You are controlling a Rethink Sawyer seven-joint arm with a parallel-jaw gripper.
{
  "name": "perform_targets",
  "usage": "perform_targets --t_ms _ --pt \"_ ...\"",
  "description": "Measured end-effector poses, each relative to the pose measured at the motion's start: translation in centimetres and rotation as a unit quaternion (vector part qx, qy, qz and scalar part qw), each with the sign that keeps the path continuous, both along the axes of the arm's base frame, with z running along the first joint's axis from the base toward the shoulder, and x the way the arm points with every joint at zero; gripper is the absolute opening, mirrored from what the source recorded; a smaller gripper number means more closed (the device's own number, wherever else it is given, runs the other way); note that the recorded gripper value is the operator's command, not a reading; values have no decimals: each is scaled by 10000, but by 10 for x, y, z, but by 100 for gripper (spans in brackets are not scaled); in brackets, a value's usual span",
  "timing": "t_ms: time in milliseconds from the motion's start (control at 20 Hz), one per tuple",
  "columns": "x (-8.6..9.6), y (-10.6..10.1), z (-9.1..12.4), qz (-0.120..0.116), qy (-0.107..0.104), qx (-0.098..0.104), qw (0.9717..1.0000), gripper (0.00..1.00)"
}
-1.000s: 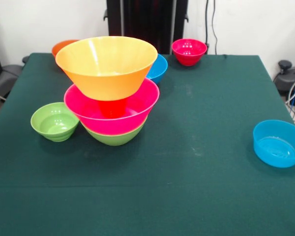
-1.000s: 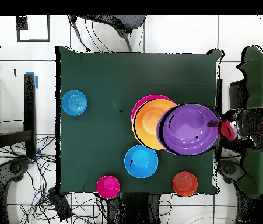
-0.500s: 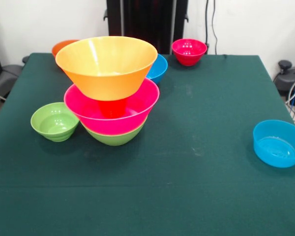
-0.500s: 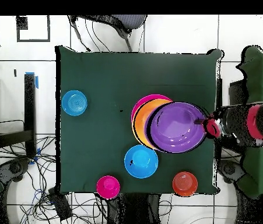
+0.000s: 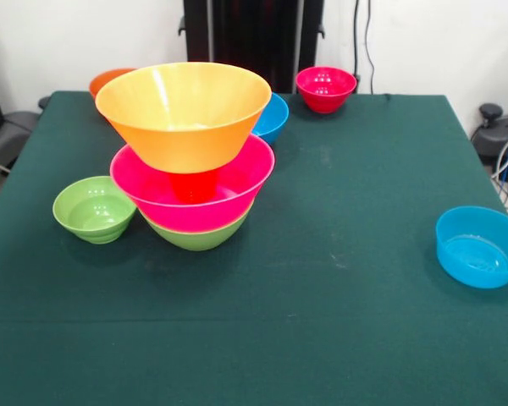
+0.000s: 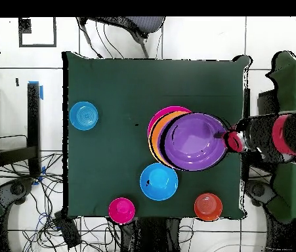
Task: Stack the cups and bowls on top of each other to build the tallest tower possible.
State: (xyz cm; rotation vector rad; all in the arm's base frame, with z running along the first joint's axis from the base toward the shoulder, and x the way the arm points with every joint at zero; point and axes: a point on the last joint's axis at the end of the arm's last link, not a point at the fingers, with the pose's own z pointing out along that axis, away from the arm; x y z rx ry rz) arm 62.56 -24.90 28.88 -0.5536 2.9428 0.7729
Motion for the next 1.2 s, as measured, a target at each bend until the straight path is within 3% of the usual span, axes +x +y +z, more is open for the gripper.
perform_targets --t_ms 500,1200 --pt "-3 -4 -11 -56 86 84 9999 0" --pt "-5 -1 -40 -60 229 386 9990 0"
